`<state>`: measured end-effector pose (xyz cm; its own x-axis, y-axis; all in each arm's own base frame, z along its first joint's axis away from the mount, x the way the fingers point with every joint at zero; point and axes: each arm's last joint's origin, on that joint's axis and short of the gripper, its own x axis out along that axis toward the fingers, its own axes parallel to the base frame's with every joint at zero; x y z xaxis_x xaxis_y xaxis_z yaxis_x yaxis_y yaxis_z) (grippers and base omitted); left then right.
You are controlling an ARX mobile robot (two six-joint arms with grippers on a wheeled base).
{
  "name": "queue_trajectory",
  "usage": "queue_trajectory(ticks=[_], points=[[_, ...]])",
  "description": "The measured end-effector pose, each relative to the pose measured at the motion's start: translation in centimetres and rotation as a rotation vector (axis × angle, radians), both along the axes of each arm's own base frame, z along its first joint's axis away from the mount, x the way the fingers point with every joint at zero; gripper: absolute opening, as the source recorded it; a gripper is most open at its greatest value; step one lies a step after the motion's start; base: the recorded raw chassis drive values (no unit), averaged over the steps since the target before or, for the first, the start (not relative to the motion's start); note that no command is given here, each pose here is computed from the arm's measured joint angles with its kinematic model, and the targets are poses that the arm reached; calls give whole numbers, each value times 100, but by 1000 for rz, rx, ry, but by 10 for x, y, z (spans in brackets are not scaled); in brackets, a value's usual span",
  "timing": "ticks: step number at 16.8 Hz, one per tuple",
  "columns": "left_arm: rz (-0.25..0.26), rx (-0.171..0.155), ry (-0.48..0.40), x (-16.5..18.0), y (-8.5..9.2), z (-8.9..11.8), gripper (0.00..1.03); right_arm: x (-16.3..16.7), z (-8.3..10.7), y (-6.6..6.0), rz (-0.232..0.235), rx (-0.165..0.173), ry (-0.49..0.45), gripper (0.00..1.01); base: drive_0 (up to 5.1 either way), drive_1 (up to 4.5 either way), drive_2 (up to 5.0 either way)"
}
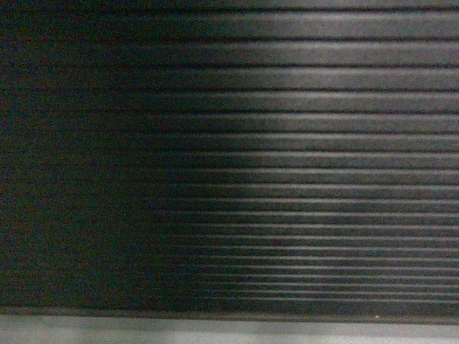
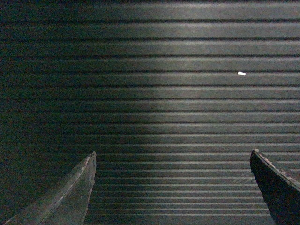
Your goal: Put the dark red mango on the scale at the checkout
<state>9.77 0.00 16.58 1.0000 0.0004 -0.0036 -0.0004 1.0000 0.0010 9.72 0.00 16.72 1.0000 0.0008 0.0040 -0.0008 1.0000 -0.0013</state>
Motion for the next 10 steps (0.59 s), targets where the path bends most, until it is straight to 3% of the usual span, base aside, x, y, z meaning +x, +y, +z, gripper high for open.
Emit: queue_trajectory(ticks=[10], points=[[0, 0, 2, 0, 0, 0, 98, 0, 0, 0, -1, 1, 1, 98, 0, 0, 0]])
